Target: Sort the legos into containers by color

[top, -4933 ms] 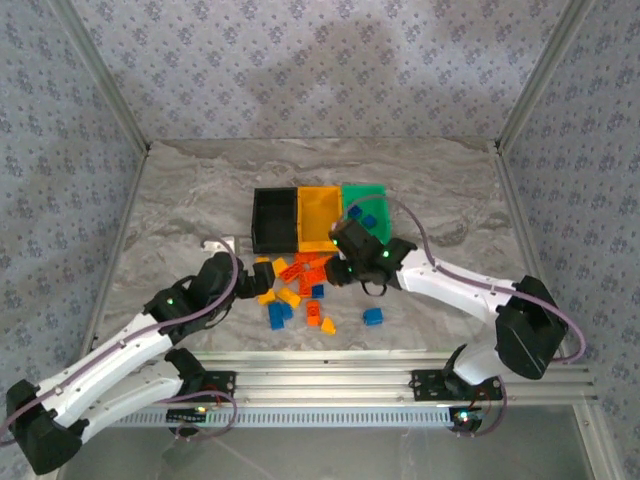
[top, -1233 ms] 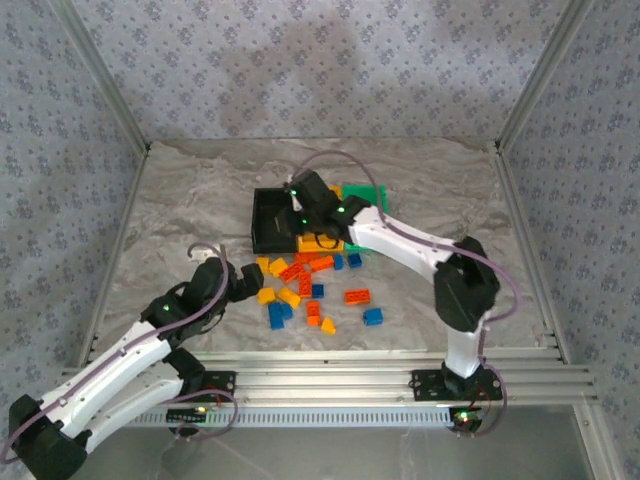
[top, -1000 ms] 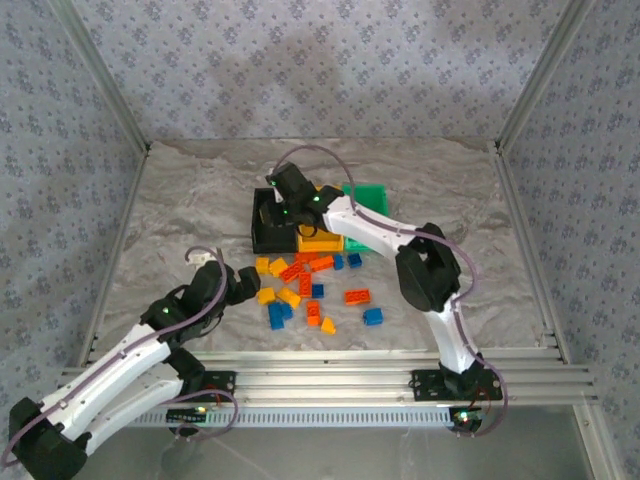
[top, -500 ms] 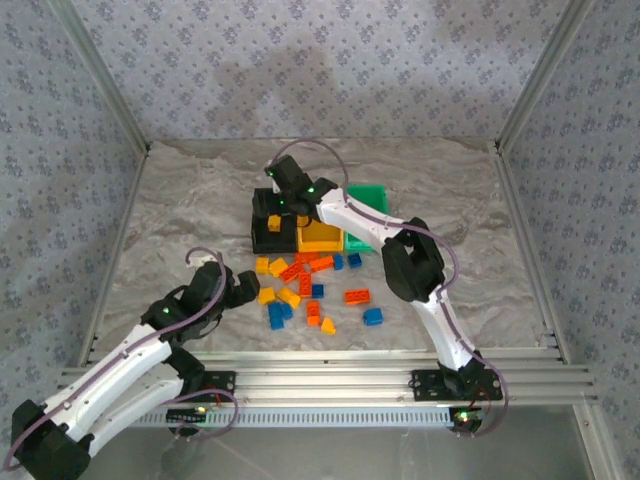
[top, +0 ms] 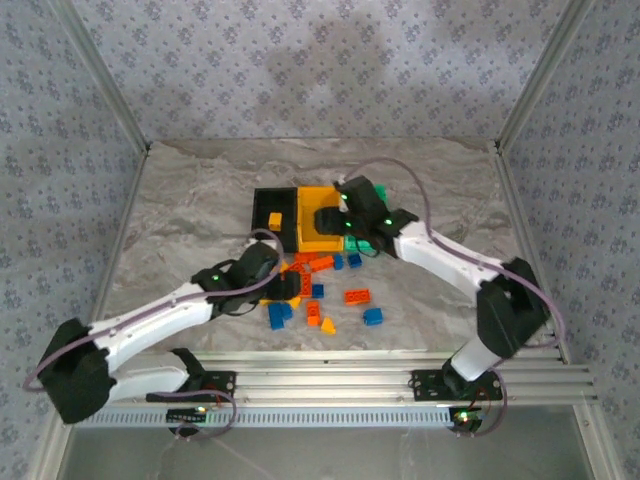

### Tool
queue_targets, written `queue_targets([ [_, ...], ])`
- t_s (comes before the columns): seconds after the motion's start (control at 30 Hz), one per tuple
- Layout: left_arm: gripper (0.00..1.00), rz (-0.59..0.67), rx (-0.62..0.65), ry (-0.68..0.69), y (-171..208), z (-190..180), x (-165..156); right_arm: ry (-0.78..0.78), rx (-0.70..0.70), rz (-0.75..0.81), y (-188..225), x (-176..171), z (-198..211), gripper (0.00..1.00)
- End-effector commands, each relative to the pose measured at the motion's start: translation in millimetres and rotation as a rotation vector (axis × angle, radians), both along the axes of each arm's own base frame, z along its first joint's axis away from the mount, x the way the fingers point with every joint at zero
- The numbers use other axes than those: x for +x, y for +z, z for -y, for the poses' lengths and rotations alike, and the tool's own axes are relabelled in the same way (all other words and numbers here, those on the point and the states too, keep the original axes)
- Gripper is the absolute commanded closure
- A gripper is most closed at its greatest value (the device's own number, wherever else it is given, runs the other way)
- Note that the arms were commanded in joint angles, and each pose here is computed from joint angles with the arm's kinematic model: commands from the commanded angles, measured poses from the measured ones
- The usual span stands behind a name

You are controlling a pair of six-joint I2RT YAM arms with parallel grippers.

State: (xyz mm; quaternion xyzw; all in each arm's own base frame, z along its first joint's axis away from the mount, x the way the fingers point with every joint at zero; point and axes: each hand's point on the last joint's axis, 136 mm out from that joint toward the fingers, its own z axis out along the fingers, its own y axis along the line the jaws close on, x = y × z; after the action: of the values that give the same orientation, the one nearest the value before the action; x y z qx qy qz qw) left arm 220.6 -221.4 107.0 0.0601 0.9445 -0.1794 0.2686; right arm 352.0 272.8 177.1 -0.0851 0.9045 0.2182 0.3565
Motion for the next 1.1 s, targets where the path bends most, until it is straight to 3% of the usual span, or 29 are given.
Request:
queue_targets([
  [0.0,0.18,0.028,0.014,-0.115,3.7,34.3,-0.1,-0.085,-0.023,-0.014,-12.4,-16.7,38.6,0.33],
  [0.27,0.35,-0.005,0.096,-0.148,-25.8,56.8,11.2,-0.166,0.004,-0.022,-22.9,-44.8,88.9,0.33],
  [0.47,0.31,-0.002,0.115,-0.203,-30.9,74.9,15.9,-0.194,0.005,-0.017,-27.8,-52.9,103.4,0.33],
  [0.8,0.45,0.055,0.254,-0.086,-41.2,53.6,39.0,-0.209,0.032,-0.014,-30.3,-60.8,114.1,0.32],
  [1.07,0.46,0.005,0.292,-0.083,-68.4,45.6,39.4,-0.209,0.037,-0.015,-31.2,-61.9,115.9,0.33],
])
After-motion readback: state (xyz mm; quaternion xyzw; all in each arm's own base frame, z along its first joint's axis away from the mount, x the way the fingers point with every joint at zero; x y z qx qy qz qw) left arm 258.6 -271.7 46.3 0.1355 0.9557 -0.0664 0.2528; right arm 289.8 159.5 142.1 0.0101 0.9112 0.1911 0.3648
